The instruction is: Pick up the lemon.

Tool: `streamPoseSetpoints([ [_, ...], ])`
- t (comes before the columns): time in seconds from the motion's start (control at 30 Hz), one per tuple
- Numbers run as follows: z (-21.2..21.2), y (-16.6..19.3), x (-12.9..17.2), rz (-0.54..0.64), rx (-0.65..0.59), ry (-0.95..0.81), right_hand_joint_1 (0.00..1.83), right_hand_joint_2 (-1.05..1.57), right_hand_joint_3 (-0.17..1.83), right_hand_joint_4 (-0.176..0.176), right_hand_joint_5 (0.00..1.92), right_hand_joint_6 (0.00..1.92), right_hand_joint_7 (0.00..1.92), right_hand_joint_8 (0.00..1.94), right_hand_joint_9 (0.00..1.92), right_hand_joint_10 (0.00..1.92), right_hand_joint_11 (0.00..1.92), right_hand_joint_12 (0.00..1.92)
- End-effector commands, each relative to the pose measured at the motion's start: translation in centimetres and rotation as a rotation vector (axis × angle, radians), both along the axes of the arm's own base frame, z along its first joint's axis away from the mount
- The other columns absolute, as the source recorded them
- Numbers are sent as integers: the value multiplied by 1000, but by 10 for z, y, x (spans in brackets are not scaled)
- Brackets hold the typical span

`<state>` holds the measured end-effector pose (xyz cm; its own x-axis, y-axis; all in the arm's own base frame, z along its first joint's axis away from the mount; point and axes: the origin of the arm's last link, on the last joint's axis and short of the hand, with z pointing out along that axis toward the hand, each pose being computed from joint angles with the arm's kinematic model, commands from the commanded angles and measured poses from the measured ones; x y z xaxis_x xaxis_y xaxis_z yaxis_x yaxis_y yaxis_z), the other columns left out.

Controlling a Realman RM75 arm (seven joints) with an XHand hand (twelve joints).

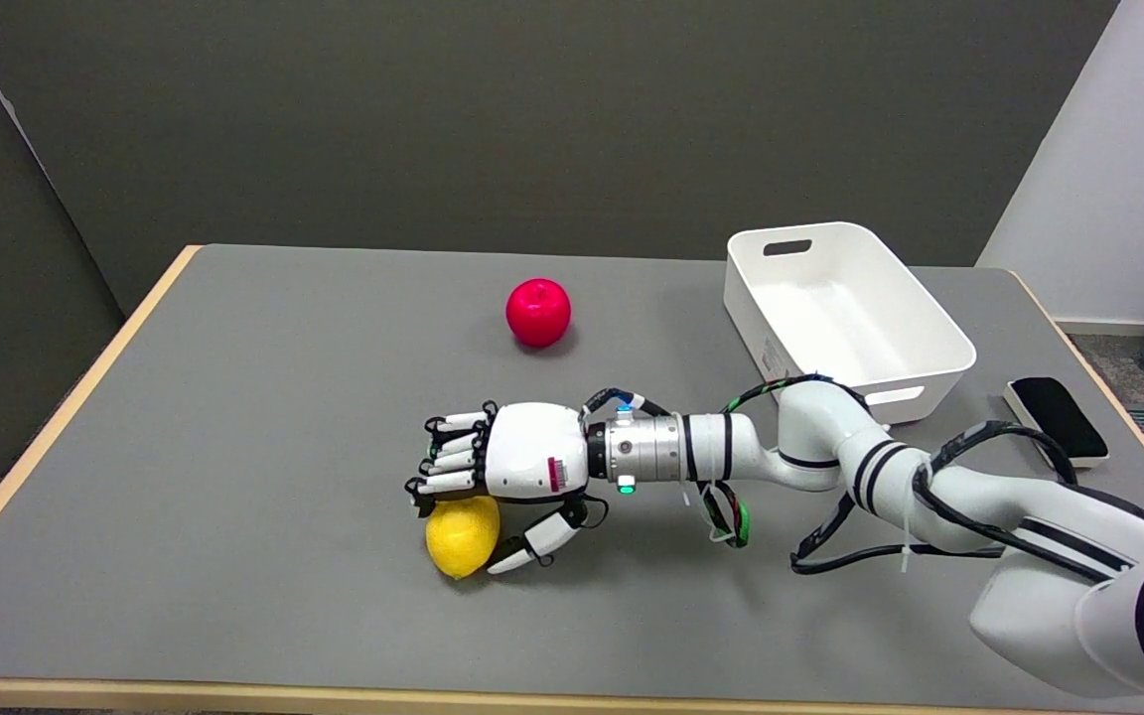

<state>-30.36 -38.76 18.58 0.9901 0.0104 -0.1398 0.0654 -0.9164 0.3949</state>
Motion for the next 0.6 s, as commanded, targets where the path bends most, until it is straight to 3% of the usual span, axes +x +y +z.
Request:
streamPoseSetpoints([
  [0.03,7,0,-6,-21,-24,4,1042,1293,210,-19,444,1848,594,1570,421,1336,74,1141],
  [0.3,16,-5,0,-12,-79,-55,1057,1259,248,-22,442,1776,645,1593,448,1511,130,1233],
  [0.5,45,-15,18,35,-192,-140,1091,1271,182,-69,452,1684,699,1602,604,1624,239,1685],
  [0.6,61,-20,33,79,-251,-201,1107,1253,187,-77,472,1655,722,1574,644,1619,297,1708],
])
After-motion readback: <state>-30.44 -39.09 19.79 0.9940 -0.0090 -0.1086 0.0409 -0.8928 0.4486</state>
